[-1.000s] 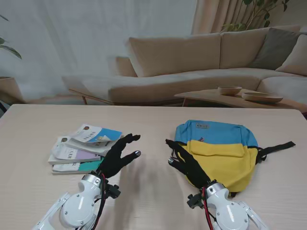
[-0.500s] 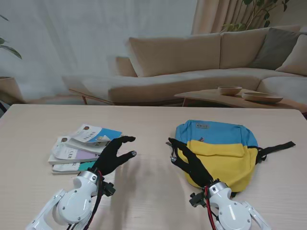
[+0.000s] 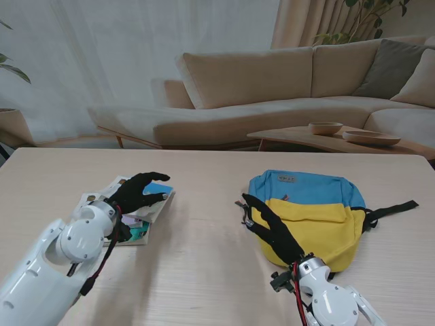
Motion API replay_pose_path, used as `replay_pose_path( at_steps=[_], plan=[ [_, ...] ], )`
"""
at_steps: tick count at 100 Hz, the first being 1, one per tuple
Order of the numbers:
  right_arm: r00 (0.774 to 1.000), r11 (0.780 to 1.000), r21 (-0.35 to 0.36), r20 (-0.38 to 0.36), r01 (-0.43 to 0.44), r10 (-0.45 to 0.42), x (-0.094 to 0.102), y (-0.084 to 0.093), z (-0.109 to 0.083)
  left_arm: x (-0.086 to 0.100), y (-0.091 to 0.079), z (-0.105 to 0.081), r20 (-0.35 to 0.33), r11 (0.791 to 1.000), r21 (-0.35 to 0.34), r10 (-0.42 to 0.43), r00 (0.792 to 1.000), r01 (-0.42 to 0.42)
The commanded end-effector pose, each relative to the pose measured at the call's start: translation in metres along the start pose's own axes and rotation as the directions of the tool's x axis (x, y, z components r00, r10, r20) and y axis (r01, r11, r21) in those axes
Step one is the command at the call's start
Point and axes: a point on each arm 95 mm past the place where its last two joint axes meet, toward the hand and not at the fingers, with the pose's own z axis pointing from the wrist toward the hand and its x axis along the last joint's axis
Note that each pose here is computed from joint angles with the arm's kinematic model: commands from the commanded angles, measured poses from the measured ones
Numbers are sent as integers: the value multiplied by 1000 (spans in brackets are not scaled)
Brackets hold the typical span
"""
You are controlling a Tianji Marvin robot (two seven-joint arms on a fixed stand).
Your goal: Pack books into the school bag then zip close the school bag
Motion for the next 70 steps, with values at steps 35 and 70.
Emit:
replay_pose_path(
  at_steps=[35, 70],
  plan=[
    [999, 999, 12, -6, -36, 36, -1, -4, -8, -29, -57, 41, 68, 989, -57, 144, 987, -140],
    [999, 999, 1, -21, -45, 45, 1, 0, -10, -48, -59, 53, 145, 949, -128, 304, 941, -287]
  ],
)
